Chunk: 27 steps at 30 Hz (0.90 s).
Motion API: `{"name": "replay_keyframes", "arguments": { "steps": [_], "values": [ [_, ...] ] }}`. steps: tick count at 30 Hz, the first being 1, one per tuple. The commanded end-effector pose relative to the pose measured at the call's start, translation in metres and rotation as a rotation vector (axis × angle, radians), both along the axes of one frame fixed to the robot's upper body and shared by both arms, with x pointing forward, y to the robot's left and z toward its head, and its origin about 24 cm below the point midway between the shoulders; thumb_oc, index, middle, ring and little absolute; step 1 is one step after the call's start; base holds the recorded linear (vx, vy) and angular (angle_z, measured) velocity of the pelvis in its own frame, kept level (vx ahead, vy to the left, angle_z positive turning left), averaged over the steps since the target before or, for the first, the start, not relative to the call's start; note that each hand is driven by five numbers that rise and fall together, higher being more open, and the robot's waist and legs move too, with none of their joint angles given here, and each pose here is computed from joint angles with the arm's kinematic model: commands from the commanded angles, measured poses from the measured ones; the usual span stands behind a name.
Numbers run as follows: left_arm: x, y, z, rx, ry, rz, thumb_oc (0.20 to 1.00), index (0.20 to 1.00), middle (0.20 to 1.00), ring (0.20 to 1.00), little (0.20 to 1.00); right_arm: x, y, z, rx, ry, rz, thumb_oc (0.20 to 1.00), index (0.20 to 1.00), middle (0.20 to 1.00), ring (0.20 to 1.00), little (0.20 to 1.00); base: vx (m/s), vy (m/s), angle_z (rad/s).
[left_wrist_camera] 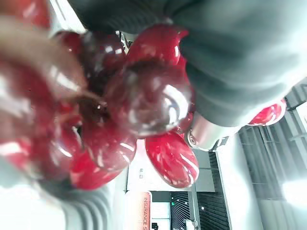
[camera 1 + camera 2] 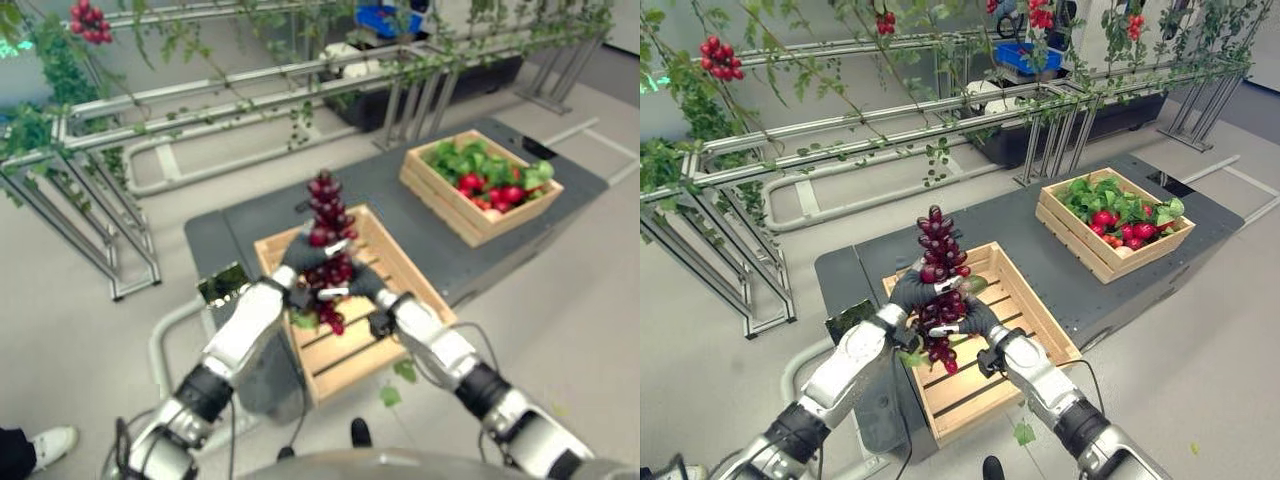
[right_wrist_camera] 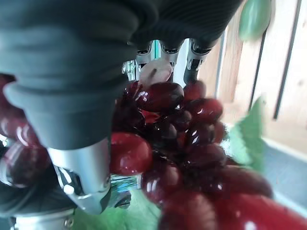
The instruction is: Pick up the fruits from the basket on one side to the basket on the other side
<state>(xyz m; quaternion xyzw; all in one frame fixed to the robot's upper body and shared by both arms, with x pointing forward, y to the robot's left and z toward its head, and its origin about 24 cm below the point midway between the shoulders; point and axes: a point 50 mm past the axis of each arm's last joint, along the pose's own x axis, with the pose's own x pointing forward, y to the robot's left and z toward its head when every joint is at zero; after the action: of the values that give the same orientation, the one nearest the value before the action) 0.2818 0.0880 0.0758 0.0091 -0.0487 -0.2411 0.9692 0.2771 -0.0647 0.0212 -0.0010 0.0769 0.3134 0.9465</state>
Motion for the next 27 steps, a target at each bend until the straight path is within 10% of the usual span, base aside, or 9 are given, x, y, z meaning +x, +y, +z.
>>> {"name": "replay_keyframes", "arguments": {
  "steps": [1,24,25,26,27],
  "values": [
    [0.015,-0.029,0.031,-0.054,-0.114,-0.073,0.2,0.2,0.2,0.2,0.2,0.011,0.023,0.013,0.142,0.014,-0.001,1.0,1.0,1.0,1.0,1.0,0.03,-0.01,0.07],
    [0.003,-0.043,0.036,-0.139,-0.108,-0.129,0.2,0.2,0.2,0.2,0.2,0.011,0.031,0.014,0.143,-0.008,-0.041,1.0,1.0,1.0,1.0,1.0,0.01,-0.001,0.02],
    [0.003,-0.043,0.035,-0.139,-0.106,-0.126,0.2,0.2,0.2,0.2,0.2,0.011,0.03,0.015,0.144,-0.014,-0.044,0.533,0.533,0.533,0.533,0.533,0.0,0.0,0.0],
    [0.003,-0.042,0.035,-0.14,-0.105,-0.124,0.2,0.2,0.2,0.2,0.2,0.012,0.029,0.015,0.141,-0.018,-0.051,0.533,0.533,0.533,0.533,0.533,0.0,0.0,0.0],
    [0.003,-0.042,0.035,-0.141,-0.105,-0.119,0.2,0.2,0.2,0.2,0.2,0.012,0.028,0.015,0.14,-0.02,-0.06,0.2,0.2,0.2,0.2,0.2,0.0,0.0,0.0]
  ]
}}
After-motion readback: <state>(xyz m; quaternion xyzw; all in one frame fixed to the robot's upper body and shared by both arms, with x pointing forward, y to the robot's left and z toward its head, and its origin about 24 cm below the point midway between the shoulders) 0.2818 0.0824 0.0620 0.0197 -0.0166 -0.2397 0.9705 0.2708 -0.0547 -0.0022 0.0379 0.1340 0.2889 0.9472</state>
